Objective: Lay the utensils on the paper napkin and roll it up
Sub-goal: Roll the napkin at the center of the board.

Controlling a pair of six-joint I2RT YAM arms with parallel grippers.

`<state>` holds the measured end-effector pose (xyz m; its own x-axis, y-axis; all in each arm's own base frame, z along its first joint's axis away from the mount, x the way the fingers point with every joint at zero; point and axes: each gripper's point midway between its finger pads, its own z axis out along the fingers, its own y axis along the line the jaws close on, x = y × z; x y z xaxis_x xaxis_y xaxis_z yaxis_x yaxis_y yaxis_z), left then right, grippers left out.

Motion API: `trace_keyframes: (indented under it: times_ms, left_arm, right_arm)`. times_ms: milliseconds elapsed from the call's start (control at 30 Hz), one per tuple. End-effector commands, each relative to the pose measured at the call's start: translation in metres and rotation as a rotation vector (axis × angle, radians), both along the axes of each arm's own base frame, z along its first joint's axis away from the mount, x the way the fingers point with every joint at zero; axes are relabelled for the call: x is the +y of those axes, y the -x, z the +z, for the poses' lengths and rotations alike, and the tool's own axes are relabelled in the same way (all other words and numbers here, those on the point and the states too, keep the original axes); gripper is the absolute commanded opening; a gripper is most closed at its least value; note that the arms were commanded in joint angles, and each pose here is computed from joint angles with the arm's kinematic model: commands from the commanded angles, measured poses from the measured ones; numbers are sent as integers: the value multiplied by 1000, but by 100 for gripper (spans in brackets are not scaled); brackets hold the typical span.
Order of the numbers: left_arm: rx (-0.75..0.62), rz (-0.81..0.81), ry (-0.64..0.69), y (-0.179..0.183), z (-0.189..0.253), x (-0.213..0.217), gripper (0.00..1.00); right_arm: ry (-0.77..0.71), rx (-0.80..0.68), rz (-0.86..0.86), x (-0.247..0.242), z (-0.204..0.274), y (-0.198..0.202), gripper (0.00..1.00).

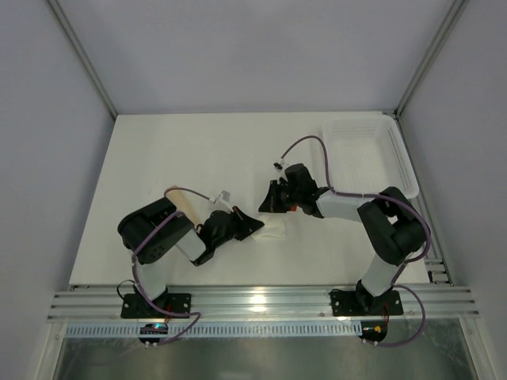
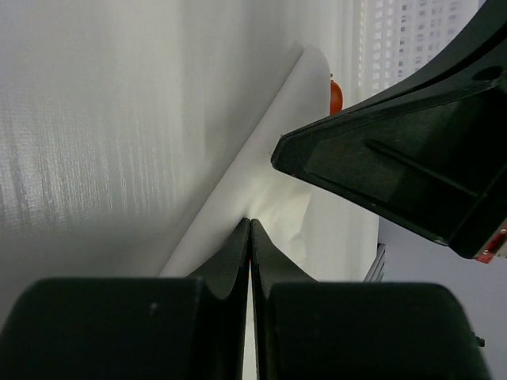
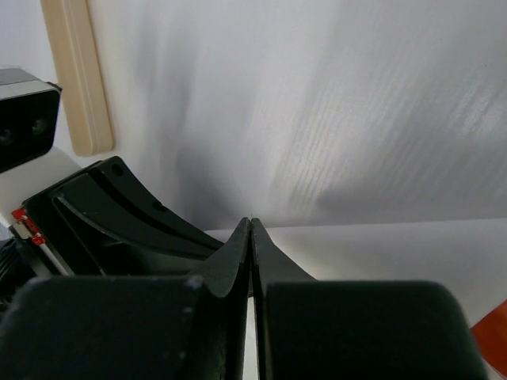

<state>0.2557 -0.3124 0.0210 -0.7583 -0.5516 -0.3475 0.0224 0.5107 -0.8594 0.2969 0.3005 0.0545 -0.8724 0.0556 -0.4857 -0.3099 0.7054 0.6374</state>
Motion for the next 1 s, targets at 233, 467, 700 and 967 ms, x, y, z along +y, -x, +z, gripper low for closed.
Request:
trace_keyframes:
  times_ms: [233,467,700,967]
  left_arm:
    - [213,0,-309,43,-86,50,0]
    - [212,4,-310,43,-85,52,0]
    - [222,-3,-320,46,-90,53,0]
    - [229,-2,-324,47,-94,54,0]
  right_arm:
    - [53,21,-57,-13,-31,-6,4]
    - [89,49,-132,-34,-49,-16,4]
    - [147,74,-213,-60,-59,-28,4]
    - [291,30,-309,-90,-57,-38,4]
